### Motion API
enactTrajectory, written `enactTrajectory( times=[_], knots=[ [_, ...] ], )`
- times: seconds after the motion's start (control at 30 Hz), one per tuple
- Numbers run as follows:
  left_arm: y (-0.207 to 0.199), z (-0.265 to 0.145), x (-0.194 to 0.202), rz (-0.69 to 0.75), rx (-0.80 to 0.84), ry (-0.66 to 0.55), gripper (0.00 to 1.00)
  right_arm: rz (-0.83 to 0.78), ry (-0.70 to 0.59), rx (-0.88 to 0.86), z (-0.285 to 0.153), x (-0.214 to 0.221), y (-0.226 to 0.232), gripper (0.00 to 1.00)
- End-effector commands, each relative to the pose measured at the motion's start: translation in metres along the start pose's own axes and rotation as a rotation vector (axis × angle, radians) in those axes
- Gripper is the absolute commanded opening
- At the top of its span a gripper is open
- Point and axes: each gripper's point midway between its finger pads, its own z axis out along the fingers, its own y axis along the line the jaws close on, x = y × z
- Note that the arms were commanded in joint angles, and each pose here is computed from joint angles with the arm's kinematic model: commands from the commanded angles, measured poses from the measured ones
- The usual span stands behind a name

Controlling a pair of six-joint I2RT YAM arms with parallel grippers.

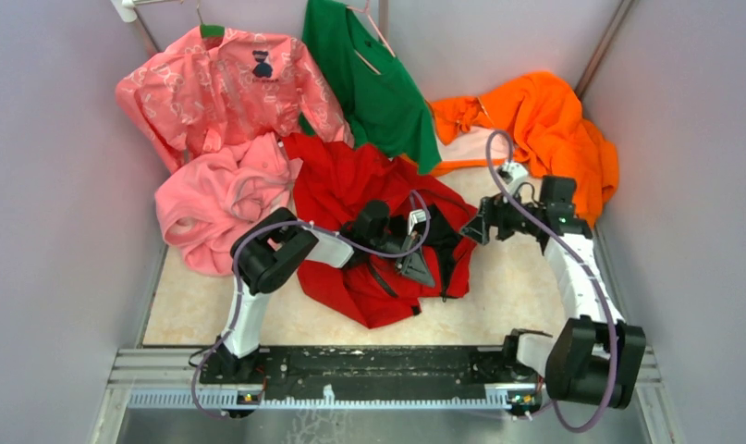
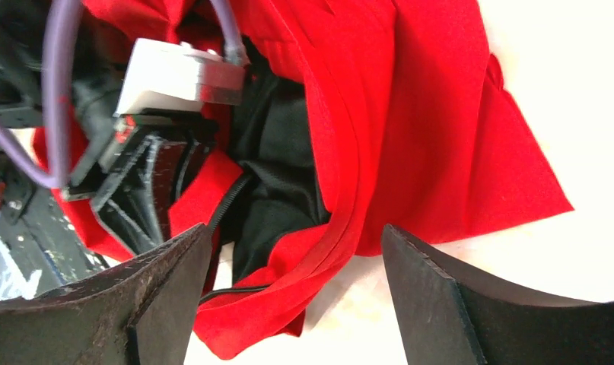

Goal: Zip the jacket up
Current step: Adjust the jacket at the center of the board.

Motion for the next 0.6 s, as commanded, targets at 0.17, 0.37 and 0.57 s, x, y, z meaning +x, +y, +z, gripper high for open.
enactTrajectory(
  times=[0.17,0.37,0.57],
  knots=[
    [-0.001,0.0,0.004,0.036,0.0,-0.007,0.0,-0.047,0.096,0.176,0.024,-0.001,-0.044,0.53],
    [0.004,0.0,0.002,0.04,-0.03,-0.012,0.0,-0.127,0.086,0.126,0.044,-0.02,-0.021,0.2],
    [0.009,-0.004,-0.01,0.039,-0.076,-0.032,0.0,-0.201,0.006,0.138,0.059,-0.064,-0.014,0.0]
  ],
)
